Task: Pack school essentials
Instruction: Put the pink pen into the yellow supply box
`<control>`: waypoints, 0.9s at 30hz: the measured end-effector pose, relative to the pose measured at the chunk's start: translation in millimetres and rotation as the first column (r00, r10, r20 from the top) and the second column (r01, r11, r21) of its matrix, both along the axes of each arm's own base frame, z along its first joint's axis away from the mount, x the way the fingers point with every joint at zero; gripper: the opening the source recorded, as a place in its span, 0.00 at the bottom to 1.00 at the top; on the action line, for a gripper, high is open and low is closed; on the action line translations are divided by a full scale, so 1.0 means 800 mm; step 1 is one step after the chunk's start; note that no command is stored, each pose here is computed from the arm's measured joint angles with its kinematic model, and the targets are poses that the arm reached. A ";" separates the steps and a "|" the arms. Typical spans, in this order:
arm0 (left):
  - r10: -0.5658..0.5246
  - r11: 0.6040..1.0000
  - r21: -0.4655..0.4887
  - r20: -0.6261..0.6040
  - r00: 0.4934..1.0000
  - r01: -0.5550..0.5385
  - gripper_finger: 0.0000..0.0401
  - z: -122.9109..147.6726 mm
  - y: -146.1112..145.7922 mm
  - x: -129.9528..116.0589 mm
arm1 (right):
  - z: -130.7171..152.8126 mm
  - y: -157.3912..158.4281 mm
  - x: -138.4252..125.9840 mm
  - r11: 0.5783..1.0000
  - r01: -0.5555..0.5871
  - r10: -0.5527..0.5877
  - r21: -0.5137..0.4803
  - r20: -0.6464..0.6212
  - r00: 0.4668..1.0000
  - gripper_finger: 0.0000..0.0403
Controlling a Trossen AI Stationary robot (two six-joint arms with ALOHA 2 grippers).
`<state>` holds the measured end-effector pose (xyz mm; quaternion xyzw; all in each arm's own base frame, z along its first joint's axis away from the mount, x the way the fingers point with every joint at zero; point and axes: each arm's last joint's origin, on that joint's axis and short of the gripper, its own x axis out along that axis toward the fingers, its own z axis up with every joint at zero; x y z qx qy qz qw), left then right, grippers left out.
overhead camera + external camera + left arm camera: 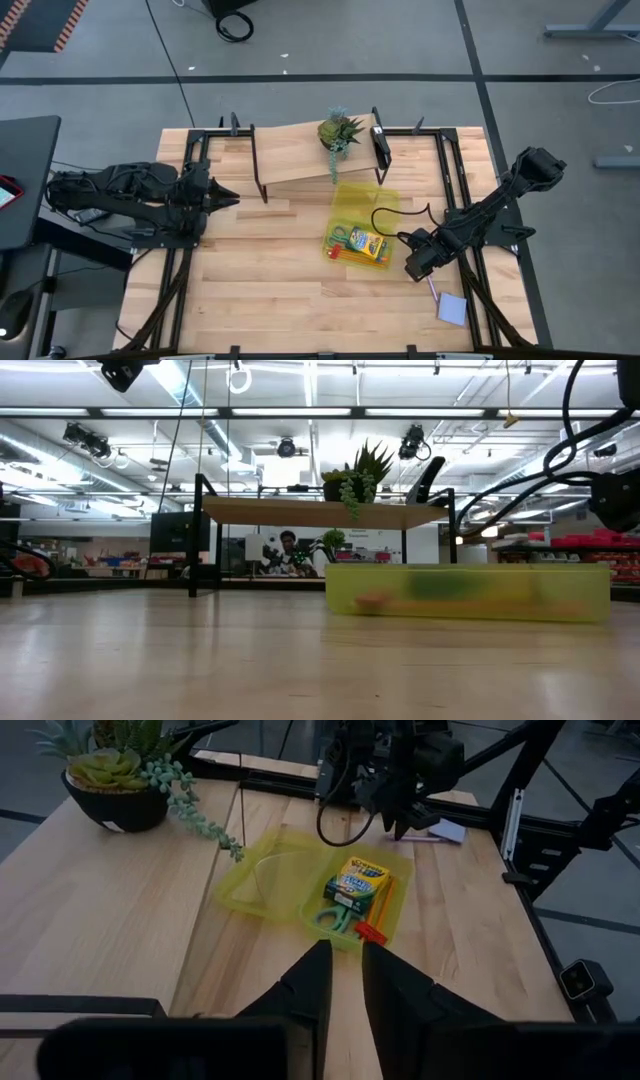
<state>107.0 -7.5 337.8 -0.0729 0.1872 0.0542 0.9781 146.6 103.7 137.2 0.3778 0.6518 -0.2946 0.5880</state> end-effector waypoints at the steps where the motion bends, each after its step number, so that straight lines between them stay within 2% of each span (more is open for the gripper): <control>1: 0.000 1.000 0.000 0.000 1.000 0.000 0.16 0.000 0.000 0.000 | 0.000 0.000 0.000 1.000 -0.002 0.002 0.000 0.001 1.000 0.41; 12: 0.019 1.000 0.003 0.003 1.000 -0.019 0.17 0.000 0.001 0.000 | -0.009 0.003 0.005 0.999 0.029 -0.029 -0.017 -0.023 0.999 0.40; 27: 0.024 1.000 -0.006 0.004 1.000 -0.024 0.17 0.000 0.001 0.000 | -0.013 0.003 0.008 0.998 0.047 -0.047 -0.036 -0.012 0.999 0.20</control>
